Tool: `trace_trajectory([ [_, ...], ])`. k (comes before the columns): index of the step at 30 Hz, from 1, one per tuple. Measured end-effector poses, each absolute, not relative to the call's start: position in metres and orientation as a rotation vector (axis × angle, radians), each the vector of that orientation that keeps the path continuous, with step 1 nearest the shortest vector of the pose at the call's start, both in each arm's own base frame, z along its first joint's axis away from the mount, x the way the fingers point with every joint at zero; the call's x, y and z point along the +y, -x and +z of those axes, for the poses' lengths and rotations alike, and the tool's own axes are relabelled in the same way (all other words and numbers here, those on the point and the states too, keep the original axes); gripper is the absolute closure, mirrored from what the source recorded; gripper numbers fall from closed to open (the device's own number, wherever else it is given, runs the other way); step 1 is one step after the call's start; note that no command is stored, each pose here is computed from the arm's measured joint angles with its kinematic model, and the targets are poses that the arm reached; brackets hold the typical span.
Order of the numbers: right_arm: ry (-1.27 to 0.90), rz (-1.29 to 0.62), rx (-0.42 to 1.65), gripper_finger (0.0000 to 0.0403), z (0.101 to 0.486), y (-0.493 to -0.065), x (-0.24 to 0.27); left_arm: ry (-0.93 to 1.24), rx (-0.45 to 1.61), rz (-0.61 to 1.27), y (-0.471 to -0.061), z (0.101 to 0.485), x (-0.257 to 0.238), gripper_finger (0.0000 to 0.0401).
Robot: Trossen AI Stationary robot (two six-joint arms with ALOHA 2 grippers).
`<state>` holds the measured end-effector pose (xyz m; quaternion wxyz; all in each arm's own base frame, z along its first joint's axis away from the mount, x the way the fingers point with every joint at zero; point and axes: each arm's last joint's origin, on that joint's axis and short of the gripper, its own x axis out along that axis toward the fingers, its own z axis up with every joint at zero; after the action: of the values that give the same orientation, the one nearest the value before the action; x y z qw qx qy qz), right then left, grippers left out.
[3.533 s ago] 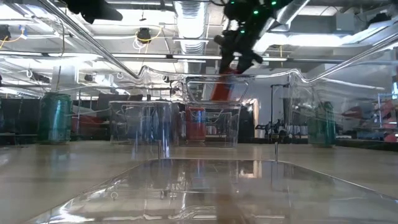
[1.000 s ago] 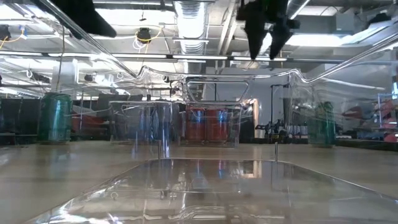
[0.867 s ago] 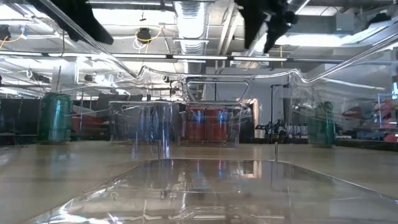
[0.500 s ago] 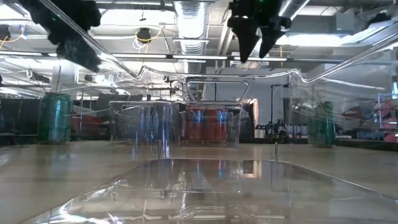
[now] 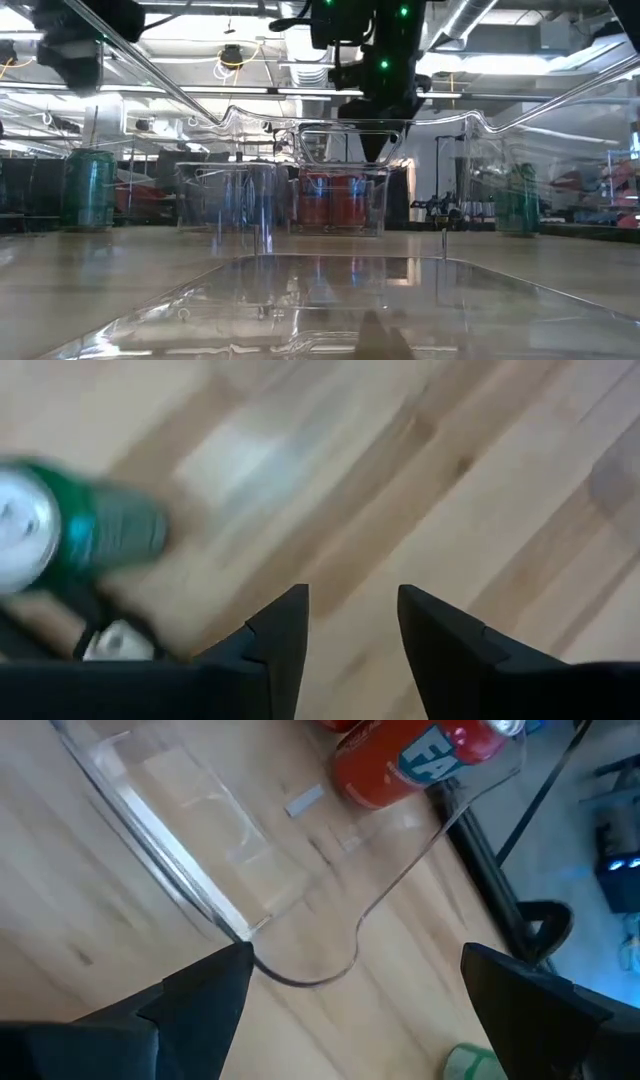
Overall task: Sort soda cans
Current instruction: Put the left red soda can into the top right transparent bin
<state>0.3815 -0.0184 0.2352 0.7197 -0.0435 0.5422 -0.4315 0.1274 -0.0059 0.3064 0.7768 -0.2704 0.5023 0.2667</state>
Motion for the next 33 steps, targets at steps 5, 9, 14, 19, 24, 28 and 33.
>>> trace_trajectory([
  [5,0.074,-0.918,1.192,0.0024,0.236,-0.384,-0.022,0.65,1.242,0.622,-0.122,0.311,-0.015,0.0254],
  [9,0.038,-0.822,1.106,0.0024,0.245,-0.393,-0.02,0.653,1.283,0.615,-0.119,0.307,-0.024,0.0254],
  [14,-0.019,-0.54,0.925,0.0024,0.25,-0.423,-0.004,0.643,1.277,0.613,-0.115,0.293,-0.033,0.0254],
  [19,-0.08,-0.216,0.789,0.0024,0.26,-0.44,0.012,0.724,1.337,0.627,-0.111,0.282,-0.042,0.0251],
  [24,-0.088,-0.152,0.745,0.0024,0.266,-0.441,0.021,0.975,1.393,0.472,-0.116,0.291,-0.054,0.0228],
  [28,-0.091,-0.152,0.724,0.0024,0.273,-0.442,0.02,0.998,1.404,0.406,-0.117,0.297,-0.062,0.0221],
  [33,-0.084,-0.161,0.77,0.0024,0.269,-0.439,0.017,0.985,1.428,0.418,-0.112,0.297,-0.073,0.0226],
])
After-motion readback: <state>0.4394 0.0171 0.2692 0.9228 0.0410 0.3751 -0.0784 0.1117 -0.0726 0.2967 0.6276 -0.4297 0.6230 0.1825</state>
